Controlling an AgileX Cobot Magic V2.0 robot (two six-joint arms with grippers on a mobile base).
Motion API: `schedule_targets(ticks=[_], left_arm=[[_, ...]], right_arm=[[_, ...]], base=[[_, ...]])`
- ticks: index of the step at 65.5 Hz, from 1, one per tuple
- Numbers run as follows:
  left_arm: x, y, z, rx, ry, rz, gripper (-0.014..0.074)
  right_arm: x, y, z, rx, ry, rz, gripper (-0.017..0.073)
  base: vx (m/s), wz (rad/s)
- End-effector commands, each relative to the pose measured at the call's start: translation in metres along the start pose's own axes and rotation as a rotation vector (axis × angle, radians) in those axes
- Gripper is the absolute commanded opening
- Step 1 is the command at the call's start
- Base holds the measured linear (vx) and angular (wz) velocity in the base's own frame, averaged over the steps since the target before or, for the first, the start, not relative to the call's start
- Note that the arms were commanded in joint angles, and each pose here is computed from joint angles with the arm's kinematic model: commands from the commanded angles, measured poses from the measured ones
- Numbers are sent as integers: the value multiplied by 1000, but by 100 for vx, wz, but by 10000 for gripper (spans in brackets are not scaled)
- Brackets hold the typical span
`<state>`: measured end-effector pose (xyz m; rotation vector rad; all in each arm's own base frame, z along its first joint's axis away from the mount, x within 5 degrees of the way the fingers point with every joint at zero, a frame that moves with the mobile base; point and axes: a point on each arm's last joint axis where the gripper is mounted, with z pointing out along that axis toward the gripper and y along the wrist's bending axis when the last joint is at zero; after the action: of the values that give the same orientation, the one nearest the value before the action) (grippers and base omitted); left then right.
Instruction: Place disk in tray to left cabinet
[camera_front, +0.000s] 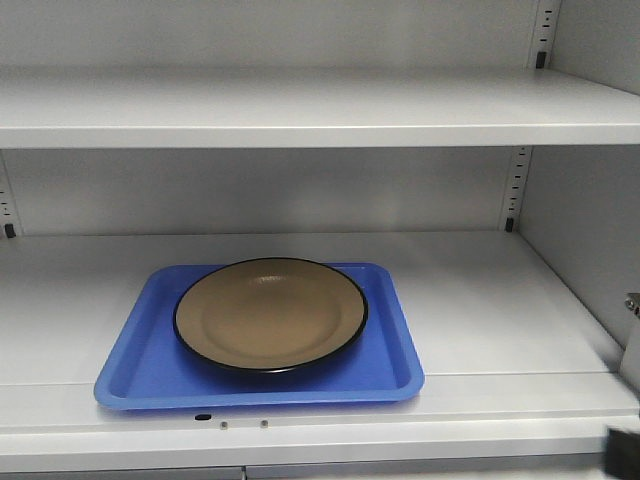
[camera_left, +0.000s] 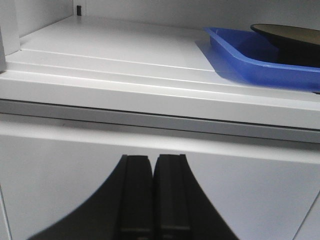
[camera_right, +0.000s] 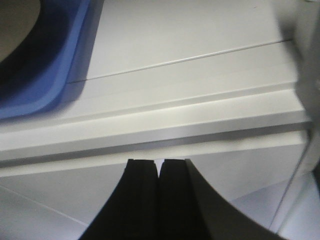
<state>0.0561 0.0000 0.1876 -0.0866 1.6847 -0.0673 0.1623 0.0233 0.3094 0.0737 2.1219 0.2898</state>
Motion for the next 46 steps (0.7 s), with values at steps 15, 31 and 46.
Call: schedule_targets(ticks=[15,31,46], left_arm=[[-1,0,1,2,-64,-7,-6],[-1,0,1,2,-63,-7,-6],[0,0,1,1,-54,-7,-6]], right_arm=[[91,-24,-53,45,-548,-224,-8],[150,-40,-30,72,-538,-304,-8],[147,-39,-27,74,-530,-325,-7]], base=[[0,0],[0,0],[0,0]])
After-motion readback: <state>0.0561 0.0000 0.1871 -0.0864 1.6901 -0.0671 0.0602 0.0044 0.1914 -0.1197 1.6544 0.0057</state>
